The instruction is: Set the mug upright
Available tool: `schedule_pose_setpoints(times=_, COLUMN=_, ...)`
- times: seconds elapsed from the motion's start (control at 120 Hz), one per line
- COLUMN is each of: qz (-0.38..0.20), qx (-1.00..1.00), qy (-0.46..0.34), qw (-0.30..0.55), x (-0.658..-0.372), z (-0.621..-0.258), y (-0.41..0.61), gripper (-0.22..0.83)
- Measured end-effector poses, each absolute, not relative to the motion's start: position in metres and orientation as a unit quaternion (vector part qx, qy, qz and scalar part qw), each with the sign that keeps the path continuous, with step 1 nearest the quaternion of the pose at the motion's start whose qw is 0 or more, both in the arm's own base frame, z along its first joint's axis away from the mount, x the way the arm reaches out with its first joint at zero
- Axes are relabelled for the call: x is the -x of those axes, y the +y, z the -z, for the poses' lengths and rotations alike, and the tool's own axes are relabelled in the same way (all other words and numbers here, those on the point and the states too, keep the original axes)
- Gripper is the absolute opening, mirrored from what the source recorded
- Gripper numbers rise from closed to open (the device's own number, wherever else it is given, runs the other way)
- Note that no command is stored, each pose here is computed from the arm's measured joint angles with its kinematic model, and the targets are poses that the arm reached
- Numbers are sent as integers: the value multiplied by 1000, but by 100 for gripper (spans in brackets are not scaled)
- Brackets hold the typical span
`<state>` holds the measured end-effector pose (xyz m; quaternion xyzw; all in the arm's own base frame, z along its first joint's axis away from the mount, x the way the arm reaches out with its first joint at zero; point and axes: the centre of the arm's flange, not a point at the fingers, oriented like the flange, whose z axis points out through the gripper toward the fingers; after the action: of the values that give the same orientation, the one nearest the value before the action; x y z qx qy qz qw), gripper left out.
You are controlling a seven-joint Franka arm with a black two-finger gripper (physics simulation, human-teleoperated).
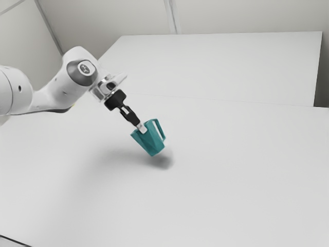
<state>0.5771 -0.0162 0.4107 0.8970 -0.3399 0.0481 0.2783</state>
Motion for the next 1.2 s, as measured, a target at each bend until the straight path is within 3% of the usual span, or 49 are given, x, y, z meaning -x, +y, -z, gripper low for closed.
schedule_pose_setpoints(times=0.183, qz=-33, qx=-919, qy=-372, qw=125, x=-556, z=-419, y=-40, gripper=-17)
schedule_pose_setpoints(times=0.392, qz=-54, qx=-930, qy=-359, qw=49, x=-531, z=-415, y=-65, gripper=-17)
schedule_pose_setpoints(times=0.617, qz=-71, qx=-944, qy=-323, qw=19, x=-513, z=-418, y=-69, gripper=-17)
schedule_pose_setpoints(times=1.2, qz=-41, qx=-969, qy=-243, qw=15, x=-489, z=-375, y=-78, gripper=-17)
